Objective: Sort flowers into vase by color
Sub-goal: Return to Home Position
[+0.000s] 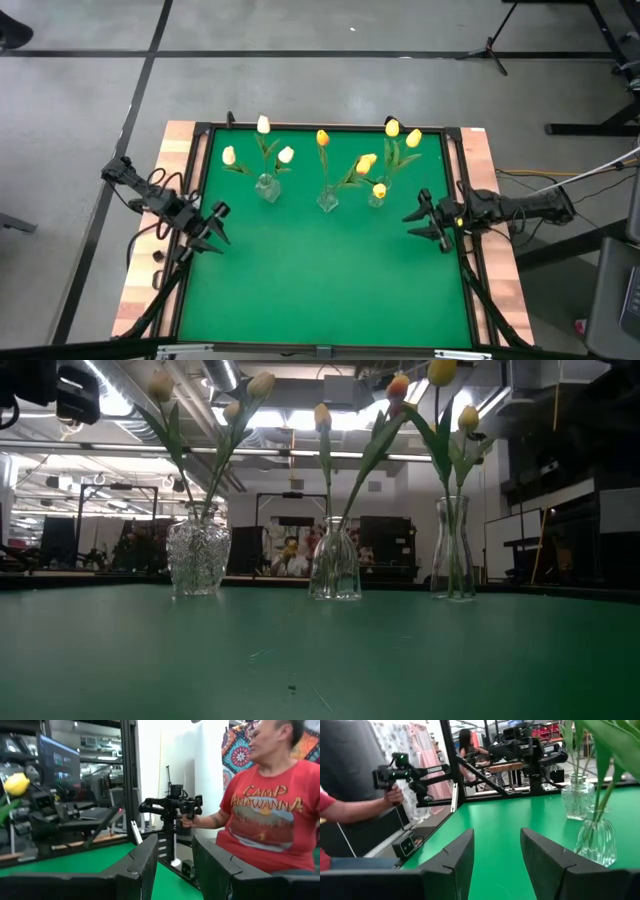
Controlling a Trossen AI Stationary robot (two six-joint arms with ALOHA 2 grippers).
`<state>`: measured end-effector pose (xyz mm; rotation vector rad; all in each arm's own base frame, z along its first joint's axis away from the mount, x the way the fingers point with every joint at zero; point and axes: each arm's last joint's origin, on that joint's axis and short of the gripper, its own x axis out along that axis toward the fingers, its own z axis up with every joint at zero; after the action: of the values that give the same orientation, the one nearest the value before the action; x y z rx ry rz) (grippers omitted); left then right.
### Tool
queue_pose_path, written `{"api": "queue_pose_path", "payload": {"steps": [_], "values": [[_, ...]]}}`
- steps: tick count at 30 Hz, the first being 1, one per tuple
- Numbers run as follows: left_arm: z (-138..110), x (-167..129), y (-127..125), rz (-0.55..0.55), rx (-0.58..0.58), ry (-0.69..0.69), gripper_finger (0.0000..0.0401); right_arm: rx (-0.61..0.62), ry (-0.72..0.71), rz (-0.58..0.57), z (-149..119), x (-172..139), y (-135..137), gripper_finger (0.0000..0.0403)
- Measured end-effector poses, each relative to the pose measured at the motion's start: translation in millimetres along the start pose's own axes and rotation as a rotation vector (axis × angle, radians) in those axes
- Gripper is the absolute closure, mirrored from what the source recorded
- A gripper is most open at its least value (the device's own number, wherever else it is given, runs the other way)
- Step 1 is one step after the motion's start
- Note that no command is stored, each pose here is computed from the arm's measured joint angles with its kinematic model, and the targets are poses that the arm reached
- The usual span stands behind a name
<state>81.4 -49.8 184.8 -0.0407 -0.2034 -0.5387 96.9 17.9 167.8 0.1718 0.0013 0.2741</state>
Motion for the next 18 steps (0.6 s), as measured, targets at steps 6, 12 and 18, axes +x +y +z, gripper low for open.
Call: {"api": "queue_pose_path", "payload": {"steps": [6,12,18], "values": [[2.5,0.0,1.0,0.033,0.040,-0.025,0.0282,-0.067,-0.009,0.002,0.1,0.4,4.5,0.0242],[-1.0,0.0,0.9,0.033,0.041,0.012,0.0282,-0.045,-0.008,0.006,0.0,0.4,5.1,0.0242],[-1.1,0.0,0.9,0.033,0.040,0.012,0.0282,-0.046,-0.009,0.006,0.0,0.4,5.1,0.0242]]}}
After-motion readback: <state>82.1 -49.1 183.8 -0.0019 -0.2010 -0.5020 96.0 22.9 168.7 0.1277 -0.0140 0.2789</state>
